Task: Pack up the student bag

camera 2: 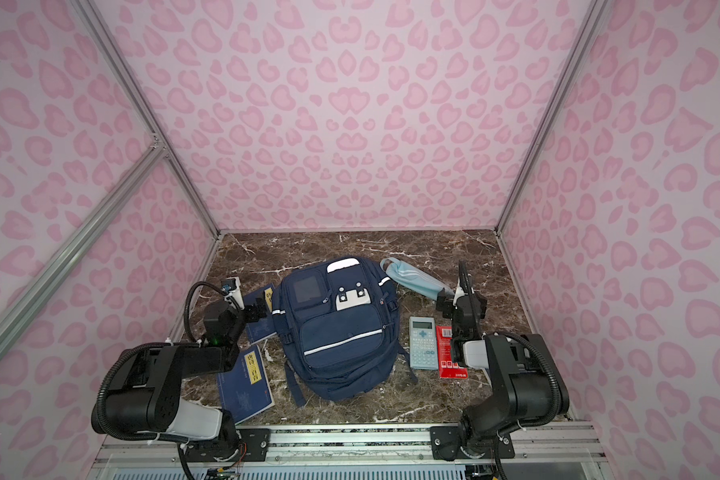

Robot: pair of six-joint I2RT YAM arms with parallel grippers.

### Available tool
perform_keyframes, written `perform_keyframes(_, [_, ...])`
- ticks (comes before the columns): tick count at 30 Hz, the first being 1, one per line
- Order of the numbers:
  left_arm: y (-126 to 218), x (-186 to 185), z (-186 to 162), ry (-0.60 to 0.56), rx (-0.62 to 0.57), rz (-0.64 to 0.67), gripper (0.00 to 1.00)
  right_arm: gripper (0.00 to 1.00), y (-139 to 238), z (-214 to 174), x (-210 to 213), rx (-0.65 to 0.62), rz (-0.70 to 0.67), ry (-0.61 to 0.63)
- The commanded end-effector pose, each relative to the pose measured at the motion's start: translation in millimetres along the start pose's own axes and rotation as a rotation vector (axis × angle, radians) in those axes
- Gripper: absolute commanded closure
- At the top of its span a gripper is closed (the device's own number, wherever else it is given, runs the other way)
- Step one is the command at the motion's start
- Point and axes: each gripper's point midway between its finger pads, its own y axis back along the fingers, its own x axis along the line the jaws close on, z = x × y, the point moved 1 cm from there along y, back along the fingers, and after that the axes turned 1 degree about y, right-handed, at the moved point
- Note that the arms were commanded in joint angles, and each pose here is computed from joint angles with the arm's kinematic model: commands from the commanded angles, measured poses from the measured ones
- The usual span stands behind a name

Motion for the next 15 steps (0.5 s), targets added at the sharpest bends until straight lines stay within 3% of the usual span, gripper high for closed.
perform_keyframes(1, [0.9,-0.4,13.1,-0.007,-0.053,0.0,0.02,0.01,0.4,1.5,0.5,-0.008,0.003,-0.006])
perform_keyframes(9, [2.0,2.0,14.0,0.0,-0.057,0.015,0.02,0.0,1.1,3.6,0.7,-0.017,0.006,-0.007])
perform_keyframes(13, [10.6,16.0,32.9,0.048,-0.042,0.109,0.02,0.0,11.5,17.2,10.3,-0.045,0.05,0.031])
perform_keyframes(15, [22.3,12.7,47.8,0.09,-0.042,0.096,0.02,0.0,17.9,26.8,13.3,-0.001,0.035,0.032])
